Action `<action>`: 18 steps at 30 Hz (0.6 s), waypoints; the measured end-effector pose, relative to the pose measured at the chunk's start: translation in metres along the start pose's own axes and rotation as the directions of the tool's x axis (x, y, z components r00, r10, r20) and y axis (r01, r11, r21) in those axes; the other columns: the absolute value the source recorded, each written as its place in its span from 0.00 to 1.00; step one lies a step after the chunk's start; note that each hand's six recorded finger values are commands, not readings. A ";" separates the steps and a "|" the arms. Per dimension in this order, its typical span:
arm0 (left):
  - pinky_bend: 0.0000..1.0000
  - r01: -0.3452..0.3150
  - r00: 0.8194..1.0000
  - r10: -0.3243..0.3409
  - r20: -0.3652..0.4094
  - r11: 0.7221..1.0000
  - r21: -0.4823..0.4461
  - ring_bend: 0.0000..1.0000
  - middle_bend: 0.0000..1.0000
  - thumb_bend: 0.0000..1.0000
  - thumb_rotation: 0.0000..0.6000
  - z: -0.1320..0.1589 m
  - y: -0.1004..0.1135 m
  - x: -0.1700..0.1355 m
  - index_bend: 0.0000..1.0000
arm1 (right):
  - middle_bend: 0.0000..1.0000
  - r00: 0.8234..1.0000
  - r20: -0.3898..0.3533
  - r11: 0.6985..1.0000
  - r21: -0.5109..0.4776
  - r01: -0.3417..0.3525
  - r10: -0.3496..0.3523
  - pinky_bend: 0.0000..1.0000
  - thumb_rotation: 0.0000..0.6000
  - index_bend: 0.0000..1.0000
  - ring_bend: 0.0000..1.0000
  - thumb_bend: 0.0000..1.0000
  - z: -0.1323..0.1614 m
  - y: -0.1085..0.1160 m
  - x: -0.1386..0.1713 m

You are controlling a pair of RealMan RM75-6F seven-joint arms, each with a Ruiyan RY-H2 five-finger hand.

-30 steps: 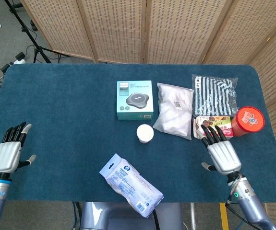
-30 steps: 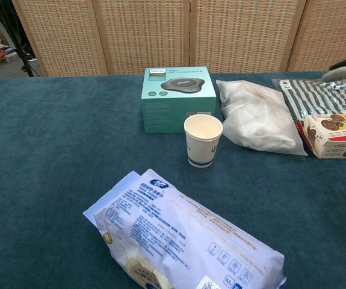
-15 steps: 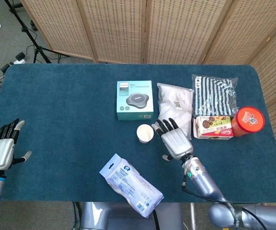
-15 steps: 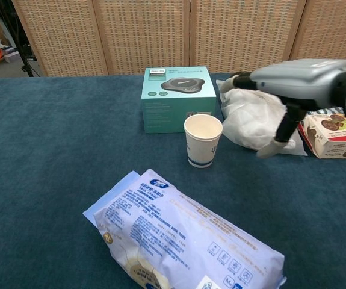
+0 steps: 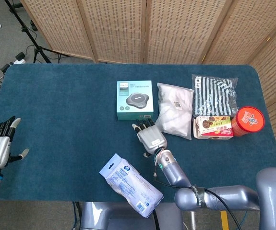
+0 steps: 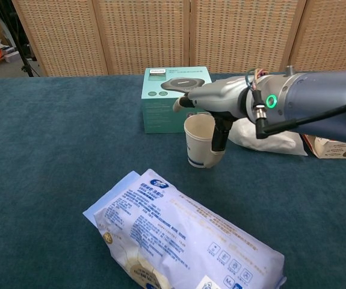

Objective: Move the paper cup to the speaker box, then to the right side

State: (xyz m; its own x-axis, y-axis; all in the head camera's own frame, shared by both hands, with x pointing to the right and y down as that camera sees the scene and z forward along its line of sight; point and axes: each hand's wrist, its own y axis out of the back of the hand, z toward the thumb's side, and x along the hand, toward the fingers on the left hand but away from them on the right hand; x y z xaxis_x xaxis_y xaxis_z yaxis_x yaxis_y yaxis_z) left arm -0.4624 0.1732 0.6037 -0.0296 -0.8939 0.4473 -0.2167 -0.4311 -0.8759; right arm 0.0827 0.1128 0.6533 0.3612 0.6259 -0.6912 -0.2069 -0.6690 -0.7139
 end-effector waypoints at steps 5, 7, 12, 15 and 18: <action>0.00 0.002 1.000 -0.002 0.001 1.000 0.000 0.00 0.00 0.22 1.00 0.001 0.000 -0.001 0.00 | 0.00 1.000 0.012 1.000 -0.002 0.008 -0.008 0.00 1.00 0.05 0.00 0.13 -0.004 0.004 -0.002; 0.00 0.001 1.000 -0.001 0.002 1.000 -0.002 0.00 0.00 0.22 1.00 0.001 0.000 -0.001 0.00 | 0.00 1.000 0.019 1.000 0.000 0.008 -0.008 0.00 1.00 0.05 0.00 0.13 -0.008 0.005 -0.002; 0.00 -0.001 1.000 0.001 0.001 1.000 -0.006 0.00 0.00 0.22 1.00 0.001 0.002 -0.002 0.00 | 0.00 1.000 0.031 1.000 0.004 0.000 0.000 0.00 1.00 0.07 0.00 0.13 -0.013 0.004 -0.001; 0.00 -0.001 1.000 0.001 0.005 1.000 -0.006 0.00 0.00 0.22 1.00 0.002 0.002 -0.003 0.00 | 0.00 1.000 0.031 1.000 -0.016 0.004 -0.004 0.00 1.00 0.09 0.00 0.13 -0.014 0.004 -0.002; 0.00 0.001 1.000 -0.001 0.007 1.000 -0.006 0.00 0.00 0.22 1.00 0.003 0.002 -0.003 0.00 | 0.00 1.000 0.028 0.999 -0.037 0.012 -0.011 0.00 1.00 0.10 0.00 0.14 -0.016 0.004 -0.004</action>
State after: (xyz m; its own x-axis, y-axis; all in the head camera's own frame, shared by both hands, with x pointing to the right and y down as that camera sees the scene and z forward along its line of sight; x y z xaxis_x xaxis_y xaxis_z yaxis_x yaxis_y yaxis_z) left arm -0.4601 0.1751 0.6002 -0.0221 -0.8943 0.4470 -0.2226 -0.4315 -0.8742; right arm 0.0949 0.1018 0.6551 0.3384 0.6442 -0.6859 -0.1685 -0.6757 -0.7177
